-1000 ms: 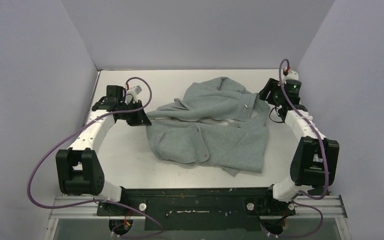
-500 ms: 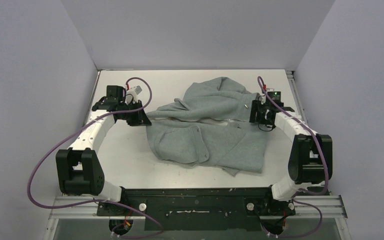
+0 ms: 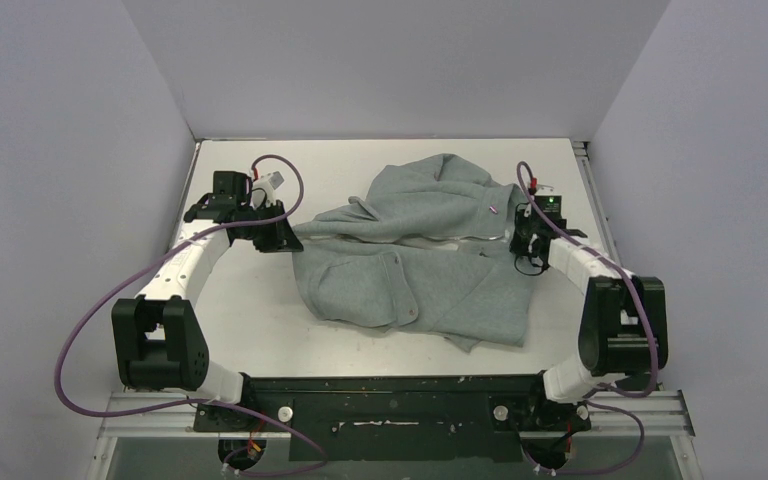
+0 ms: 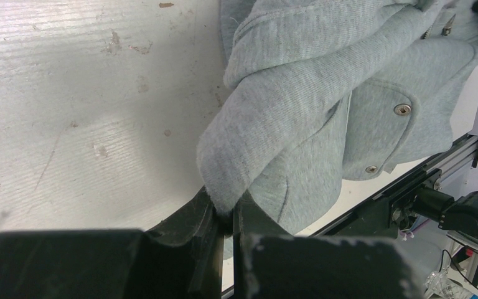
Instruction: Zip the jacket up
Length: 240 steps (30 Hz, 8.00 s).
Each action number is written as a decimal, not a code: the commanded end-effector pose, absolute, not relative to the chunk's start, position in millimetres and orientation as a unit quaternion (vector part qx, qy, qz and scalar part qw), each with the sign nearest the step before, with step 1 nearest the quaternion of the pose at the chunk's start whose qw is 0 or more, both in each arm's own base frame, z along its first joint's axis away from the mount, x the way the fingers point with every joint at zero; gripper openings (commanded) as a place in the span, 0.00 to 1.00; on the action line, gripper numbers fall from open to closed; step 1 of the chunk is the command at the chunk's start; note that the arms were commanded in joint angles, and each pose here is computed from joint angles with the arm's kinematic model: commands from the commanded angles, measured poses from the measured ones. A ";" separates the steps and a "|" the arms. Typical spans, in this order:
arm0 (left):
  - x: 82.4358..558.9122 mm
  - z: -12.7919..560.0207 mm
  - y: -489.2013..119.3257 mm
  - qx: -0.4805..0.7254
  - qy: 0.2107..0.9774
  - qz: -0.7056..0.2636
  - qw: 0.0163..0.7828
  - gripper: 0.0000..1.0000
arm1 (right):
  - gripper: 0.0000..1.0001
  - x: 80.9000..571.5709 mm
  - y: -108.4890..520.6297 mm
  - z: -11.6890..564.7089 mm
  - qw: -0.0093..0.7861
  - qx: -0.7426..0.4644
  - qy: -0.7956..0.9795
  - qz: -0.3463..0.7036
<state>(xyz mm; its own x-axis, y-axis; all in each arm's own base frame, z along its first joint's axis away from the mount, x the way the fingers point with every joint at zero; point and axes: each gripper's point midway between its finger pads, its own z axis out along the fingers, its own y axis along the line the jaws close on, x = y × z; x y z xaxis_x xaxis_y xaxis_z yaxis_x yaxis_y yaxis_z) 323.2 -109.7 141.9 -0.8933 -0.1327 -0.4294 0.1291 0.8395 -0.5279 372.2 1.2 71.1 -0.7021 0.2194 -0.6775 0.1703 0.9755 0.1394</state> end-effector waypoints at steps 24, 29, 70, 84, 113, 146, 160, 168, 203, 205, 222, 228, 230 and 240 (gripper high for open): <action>332.2 145.4 -115.4 -0.006 0.919 -0.304 0.250 0.00 | 0.50 386.3 -44.4 176.4 0.500 0.145 0.850 0.080; 332.5 145.8 -118.0 -0.004 0.919 -0.307 0.247 0.00 | 0.53 398.1 -3.1 173.6 0.412 -0.001 0.904 0.115; 324.4 141.3 -124.8 0.004 0.921 -0.309 0.238 0.00 | 0.00 386.6 56.6 86.0 0.331 -0.029 0.940 0.084; 325.4 145.3 -126.6 0.003 0.915 -0.318 0.247 0.00 | 0.31 399.8 26.9 184.0 0.459 0.021 0.876 0.148; 303.7 185.6 -153.4 0.041 0.873 -0.402 0.273 0.00 | 0.44 331.3 385.9 169.3 0.442 -0.122 0.721 0.520; 306.6 183.9 -152.8 0.039 0.878 -0.399 0.263 0.00 | 0.55 356.6 400.7 141.0 0.390 -0.134 0.681 0.605; 311.6 193.6 -153.0 0.040 0.874 -0.399 0.274 0.00 | 0.55 350.3 387.3 145.7 0.367 -0.160 0.636 0.659; 317.2 203.8 -152.4 0.041 0.873 -0.396 0.283 0.00 | 0.56 346.1 361.3 147.3 0.372 -0.162 0.622 0.669; 312.6 206.2 -155.3 0.041 0.869 -0.405 0.279 0.00 | 0.42 323.9 412.4 169.0 0.293 -0.183 0.532 0.773; 312.5 205.1 -155.0 0.041 0.870 -0.405 0.278 0.00 | 0.36 320.8 410.0 169.9 0.290 -0.183 0.532 0.774; 311.1 200.4 -155.4 0.040 0.870 -0.406 0.277 0.00 | 0.27 333.0 380.1 189.6 0.342 -0.149 0.535 0.758; 310.5 198.8 -155.3 0.038 0.870 -0.406 0.275 0.00 | 0.39 331.8 386.3 197.4 0.340 -0.154 0.525 0.765; 310.7 198.5 -155.4 0.038 0.870 -0.407 0.275 0.00 | 0.40 331.1 389.0 198.9 0.337 -0.156 0.523 0.767; 311.4 199.5 -155.3 0.038 0.870 -0.407 0.274 0.00 | 0.41 334.0 406.6 190.1 0.325 -0.157 0.543 0.758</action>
